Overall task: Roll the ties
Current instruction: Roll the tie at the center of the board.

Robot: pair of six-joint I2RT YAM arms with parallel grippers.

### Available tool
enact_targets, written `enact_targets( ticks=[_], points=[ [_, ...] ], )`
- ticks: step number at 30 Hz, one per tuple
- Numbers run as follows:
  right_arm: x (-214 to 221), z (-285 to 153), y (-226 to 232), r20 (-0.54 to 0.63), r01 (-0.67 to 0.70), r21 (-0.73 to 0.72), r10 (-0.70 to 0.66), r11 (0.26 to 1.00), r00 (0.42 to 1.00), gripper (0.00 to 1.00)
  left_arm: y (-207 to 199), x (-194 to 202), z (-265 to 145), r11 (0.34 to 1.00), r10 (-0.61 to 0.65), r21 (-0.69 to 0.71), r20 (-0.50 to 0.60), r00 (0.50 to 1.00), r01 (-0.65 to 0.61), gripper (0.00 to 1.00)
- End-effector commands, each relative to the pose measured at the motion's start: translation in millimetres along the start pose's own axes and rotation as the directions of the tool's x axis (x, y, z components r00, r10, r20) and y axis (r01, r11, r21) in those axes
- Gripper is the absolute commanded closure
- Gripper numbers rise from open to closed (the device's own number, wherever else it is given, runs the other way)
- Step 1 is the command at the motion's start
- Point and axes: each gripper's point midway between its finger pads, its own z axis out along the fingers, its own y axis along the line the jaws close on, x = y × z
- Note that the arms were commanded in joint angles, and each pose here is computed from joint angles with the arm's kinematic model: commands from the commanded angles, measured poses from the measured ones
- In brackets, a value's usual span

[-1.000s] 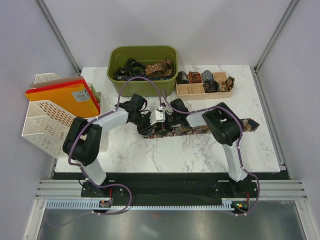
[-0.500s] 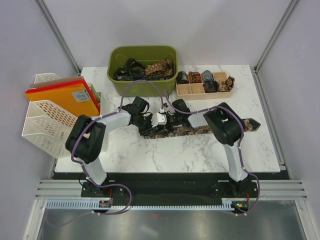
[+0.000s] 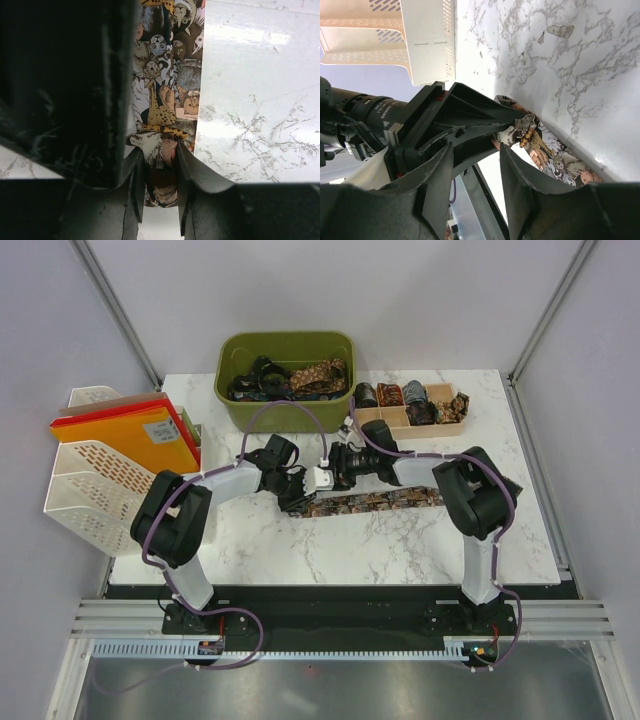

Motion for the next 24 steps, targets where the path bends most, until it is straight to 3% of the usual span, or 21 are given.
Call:
enact_targets(
  ticks=[1, 8, 16, 24],
  points=[
    [12, 5, 0, -0.027, -0.022, -0.003, 0.022, 1.0, 0.999, 0.5, -19, 33, 6, 0.999, -0.014, 0.05, -0.103, 0.995, 0.019, 0.66],
    [27, 10, -21, -0.036, -0.057, 0.032, 0.058, 0.998, 0.998, 0.54, -18, 34, 7, 0.999, -0.014, 0.047, -0.107, 0.994, 0.019, 0.67],
    [20, 23, -22, 0.005, -0.047, 0.017, 0.047, 0.999, 0.999, 0.49, -18, 34, 7, 0.999, -0.013, 0.048, -0.105, 0.994, 0.019, 0.67],
    [21, 33, -21, 0.001, -0.051, -0.007, 0.051, 0.999, 0.999, 0.54, -20, 37, 6, 0.999, -0.008, 0.046, -0.112, 0.994, 0.014, 0.67]
  ],
)
